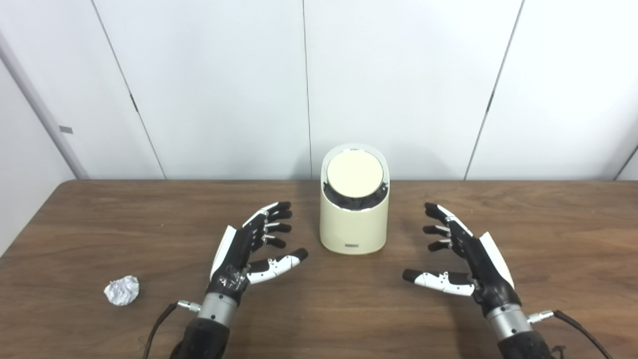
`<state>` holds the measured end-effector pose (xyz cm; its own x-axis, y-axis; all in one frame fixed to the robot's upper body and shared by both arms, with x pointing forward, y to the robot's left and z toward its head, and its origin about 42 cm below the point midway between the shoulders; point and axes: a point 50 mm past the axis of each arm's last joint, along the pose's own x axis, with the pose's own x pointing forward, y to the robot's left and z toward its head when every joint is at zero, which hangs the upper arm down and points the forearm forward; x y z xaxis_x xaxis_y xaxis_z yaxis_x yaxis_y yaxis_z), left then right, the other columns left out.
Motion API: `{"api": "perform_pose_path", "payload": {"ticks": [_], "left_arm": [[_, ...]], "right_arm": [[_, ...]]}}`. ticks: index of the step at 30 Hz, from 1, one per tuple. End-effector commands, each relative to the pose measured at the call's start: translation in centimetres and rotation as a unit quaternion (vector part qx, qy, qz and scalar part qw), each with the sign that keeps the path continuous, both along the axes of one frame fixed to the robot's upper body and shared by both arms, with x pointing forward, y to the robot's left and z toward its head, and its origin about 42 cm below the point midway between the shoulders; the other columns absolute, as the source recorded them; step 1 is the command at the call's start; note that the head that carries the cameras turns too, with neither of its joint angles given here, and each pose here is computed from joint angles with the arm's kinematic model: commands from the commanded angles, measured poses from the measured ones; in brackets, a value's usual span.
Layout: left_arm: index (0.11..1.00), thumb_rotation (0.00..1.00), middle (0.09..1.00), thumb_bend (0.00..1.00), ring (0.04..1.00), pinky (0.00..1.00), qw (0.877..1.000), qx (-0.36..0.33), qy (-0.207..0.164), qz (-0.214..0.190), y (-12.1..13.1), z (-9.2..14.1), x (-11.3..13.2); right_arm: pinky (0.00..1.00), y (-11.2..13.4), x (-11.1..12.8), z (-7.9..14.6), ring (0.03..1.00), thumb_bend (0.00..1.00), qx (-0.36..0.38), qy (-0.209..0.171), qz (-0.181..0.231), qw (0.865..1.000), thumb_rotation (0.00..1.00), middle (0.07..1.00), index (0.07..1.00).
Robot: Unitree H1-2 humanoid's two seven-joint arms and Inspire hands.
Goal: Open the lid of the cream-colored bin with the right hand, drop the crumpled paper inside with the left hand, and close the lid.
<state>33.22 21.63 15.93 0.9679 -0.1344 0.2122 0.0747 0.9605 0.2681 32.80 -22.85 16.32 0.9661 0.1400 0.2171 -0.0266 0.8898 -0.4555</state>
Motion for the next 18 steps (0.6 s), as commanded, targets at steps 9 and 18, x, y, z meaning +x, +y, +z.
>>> {"api": "perform_pose_path", "payload": {"ticks": [9,18], "left_arm": [[0.839,0.12,0.812,0.69,0.738,0.61,0.999,-0.004,-0.045,-0.005,-0.1,1.78,0.46],[0.838,0.11,0.809,0.68,0.733,0.61,0.999,-0.005,-0.047,-0.001,0.02,1.79,0.37]], "right_arm": [[0.62,0.24,0.39,1.81,0.783,0.74,0.002,-0.048,0.004,0.999,0.27,0.882,0.878],[0.62,0.36,0.36,1.67,0.776,0.73,0.002,-0.048,0.008,0.999,0.29,0.88,0.88]]}}
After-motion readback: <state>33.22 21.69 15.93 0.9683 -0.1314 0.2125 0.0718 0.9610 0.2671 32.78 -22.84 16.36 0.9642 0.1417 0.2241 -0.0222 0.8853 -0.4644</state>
